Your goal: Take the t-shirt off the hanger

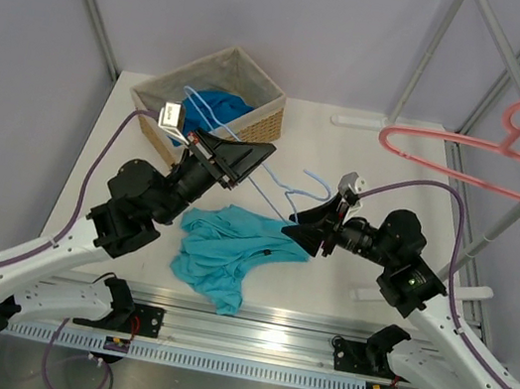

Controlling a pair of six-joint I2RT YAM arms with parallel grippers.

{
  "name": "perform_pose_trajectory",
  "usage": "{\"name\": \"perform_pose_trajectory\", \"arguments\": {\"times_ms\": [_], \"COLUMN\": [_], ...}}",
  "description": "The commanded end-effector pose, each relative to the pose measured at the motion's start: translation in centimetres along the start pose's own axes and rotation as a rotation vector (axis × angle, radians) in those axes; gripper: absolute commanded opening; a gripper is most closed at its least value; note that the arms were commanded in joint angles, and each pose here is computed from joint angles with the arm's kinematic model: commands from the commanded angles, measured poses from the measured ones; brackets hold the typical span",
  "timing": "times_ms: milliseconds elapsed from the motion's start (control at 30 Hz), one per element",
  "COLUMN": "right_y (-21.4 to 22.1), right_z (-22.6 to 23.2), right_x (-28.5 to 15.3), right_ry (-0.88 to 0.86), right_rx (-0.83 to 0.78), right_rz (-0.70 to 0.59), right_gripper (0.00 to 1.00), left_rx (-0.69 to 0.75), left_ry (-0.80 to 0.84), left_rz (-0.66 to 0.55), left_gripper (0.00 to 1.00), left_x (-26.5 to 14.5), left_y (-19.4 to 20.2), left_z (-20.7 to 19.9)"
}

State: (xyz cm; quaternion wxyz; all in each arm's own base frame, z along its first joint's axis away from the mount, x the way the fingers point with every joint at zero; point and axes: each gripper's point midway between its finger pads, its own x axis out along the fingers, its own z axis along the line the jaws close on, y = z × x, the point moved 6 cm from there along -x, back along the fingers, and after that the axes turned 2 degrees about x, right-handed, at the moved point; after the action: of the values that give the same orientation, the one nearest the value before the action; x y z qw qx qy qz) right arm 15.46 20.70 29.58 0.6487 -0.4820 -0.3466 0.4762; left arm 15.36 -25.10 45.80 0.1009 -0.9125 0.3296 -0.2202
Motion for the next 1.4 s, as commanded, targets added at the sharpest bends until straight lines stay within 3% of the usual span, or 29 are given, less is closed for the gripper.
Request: {"name": "perform_pose_trajectory", "arguments": {"times_ms": [0,33,133,167,333,367,400,433,500,533,567,700,933,1167,1233,1367], "right_y": [-0.5,-0.4,-0.5,-0.4,-0.2,-0.3,-0.3,-0.4,-0.5,-0.7,-0.8,-1.9,-4.0,-7.6,-9.1,-12.2], "right_z": [0.1,0.2,0.4,0.3,1.2,1.4,1.6,1.8,2.1,2.2,2.3,2.6,0.3,-2.0,-2.9,-5.5], "right_x": [0.2,0.3,0.2,0.2,-0.1,-0.2,-0.4,-0.8,-1.5,-1.8,-2.1,-3.4,-5.0,-3.6,-2.5,-2.3], "right_ry": [0.02,0.027,0.045,0.061,-0.003,-0.008,-0.01,-0.005,0.022,0.032,0.046,0.118,0.461,0.653,0.708,0.92], "right_rx": [-0.046,-0.04,-0.03,-0.02,-0.002,0.004,0.009,0.02,0.054,0.06,0.073,0.115,0.22,0.283,0.288,0.267], "right_rz": [-0.061,-0.065,-0.08,-0.083,-0.102,-0.109,-0.115,-0.129,-0.147,-0.164,-0.173,-0.237,-0.215,-0.227,-0.225,-0.325], "right_gripper": [0.47,0.43,0.17,0.0,0.0,0.0,0.0,0.0,0.0,0.0,0.0,0.0,0.0,0.0,0.0,0.0], "left_rx": [-0.057,-0.086,-0.1,-0.09,-0.109,-0.105,-0.098,-0.093,-0.062,-0.052,-0.044,-0.024,0.059,0.271,0.302,0.517], "left_ry": [0.026,0.025,0.028,0.016,0.02,0.021,0.027,0.028,0.034,0.035,0.04,0.052,0.058,-0.005,-0.067,-0.219], "left_rz": [-0.106,-0.126,-0.139,-0.136,-0.147,-0.148,-0.149,-0.148,-0.137,-0.131,-0.129,-0.074,0.088,0.185,0.191,0.26], "left_gripper": [0.0,0.0,0.0,0.0,0.0,0.04,0.17,0.53,0.79,0.79,0.87,0.91,0.99,0.99,0.99,0.99], "left_x": [-0.9,-1.1,-1.3,-1.2,-1.3,-1.3,-1.4,-1.4,-1.5,-1.5,-1.6,-1.5,-1.6,-3.9,-4.6,-6.5], "left_y": [-1.2,-1.3,-1.3,-1.3,-1.5,-1.5,-1.6,-1.6,-1.6,-1.5,-1.5,-0.6,1.6,2.6,2.5,1.9], "left_z": [0.4,0.7,1.0,1.1,0.8,0.9,0.7,0.6,0.6,0.6,0.6,0.8,1.5,4.4,5.7,8.1]}}
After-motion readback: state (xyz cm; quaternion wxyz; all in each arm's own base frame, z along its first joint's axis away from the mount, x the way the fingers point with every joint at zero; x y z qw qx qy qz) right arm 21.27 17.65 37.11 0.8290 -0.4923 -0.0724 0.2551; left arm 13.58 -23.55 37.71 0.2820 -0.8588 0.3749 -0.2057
